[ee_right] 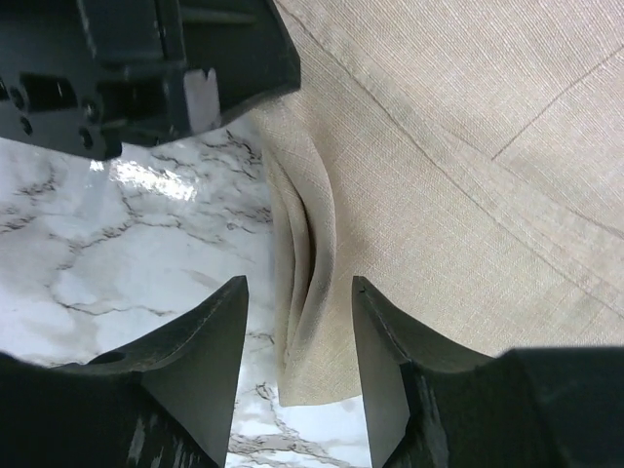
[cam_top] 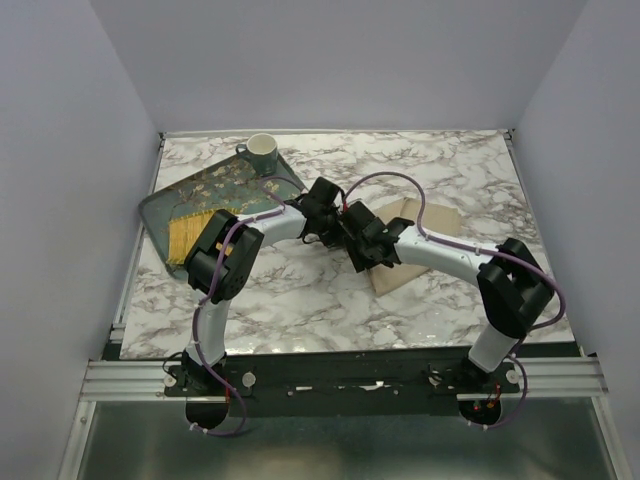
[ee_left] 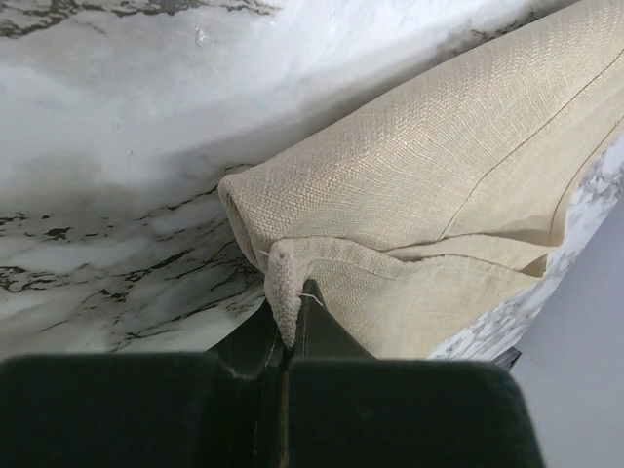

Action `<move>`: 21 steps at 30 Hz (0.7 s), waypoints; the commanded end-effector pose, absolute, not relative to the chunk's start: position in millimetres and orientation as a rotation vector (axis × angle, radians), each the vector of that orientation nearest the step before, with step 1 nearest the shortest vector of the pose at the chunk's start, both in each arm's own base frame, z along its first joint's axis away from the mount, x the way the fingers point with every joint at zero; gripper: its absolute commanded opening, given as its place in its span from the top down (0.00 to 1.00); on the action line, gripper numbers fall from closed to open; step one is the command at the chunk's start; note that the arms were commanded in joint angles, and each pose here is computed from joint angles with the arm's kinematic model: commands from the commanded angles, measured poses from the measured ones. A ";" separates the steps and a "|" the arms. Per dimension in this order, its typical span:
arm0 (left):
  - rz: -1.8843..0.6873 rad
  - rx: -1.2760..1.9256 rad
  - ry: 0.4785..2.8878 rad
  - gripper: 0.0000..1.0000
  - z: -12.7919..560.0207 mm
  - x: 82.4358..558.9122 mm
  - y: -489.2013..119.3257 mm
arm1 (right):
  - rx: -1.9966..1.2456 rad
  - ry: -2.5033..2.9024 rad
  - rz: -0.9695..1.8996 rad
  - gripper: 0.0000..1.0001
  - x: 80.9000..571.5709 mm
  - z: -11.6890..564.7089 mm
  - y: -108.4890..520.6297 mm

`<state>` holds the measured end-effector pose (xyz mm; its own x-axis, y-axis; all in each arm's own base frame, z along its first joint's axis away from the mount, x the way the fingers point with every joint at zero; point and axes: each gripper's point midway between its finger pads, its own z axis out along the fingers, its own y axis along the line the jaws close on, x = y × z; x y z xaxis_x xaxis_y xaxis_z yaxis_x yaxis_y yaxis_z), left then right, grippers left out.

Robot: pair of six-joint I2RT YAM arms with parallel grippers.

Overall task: Fold the napkin, place the utensils inside, and roll it up
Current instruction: Roll the napkin with the utensil

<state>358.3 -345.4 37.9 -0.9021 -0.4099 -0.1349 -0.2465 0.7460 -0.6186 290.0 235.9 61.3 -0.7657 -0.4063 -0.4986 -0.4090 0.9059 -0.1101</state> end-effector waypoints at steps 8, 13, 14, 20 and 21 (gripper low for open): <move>-0.901 -0.538 2.763 1.00 40.0 344.7 -347.4 | -0.563 2.369 -0.245 0.44 295.3 44.8 238.4; -0.927 -0.546 2.779 1.00 41.9 342.7 -350.4 | -0.581 2.342 -0.289 0.44 296.0 35.9 239.6; -0.931 -0.545 2.778 1.00 42.9 342.9 -350.8 | -0.588 2.346 -0.305 0.44 295.2 31.4 237.9; -0.925 -0.545 2.784 1.00 41.9 341.5 -349.1 | -0.590 2.331 -0.433 0.43 295.3 17.0 225.4; -0.929 -0.544 2.786 1.00 42.1 341.1 -349.4 | -0.593 2.340 -0.449 0.43 294.3 10.7 222.9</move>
<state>347.0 -344.9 39.2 -0.9129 -0.4020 -0.0709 -0.2824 0.7473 -0.6015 294.1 236.4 30.5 -0.6646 -0.5023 -0.5532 -0.3322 0.8618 -0.3834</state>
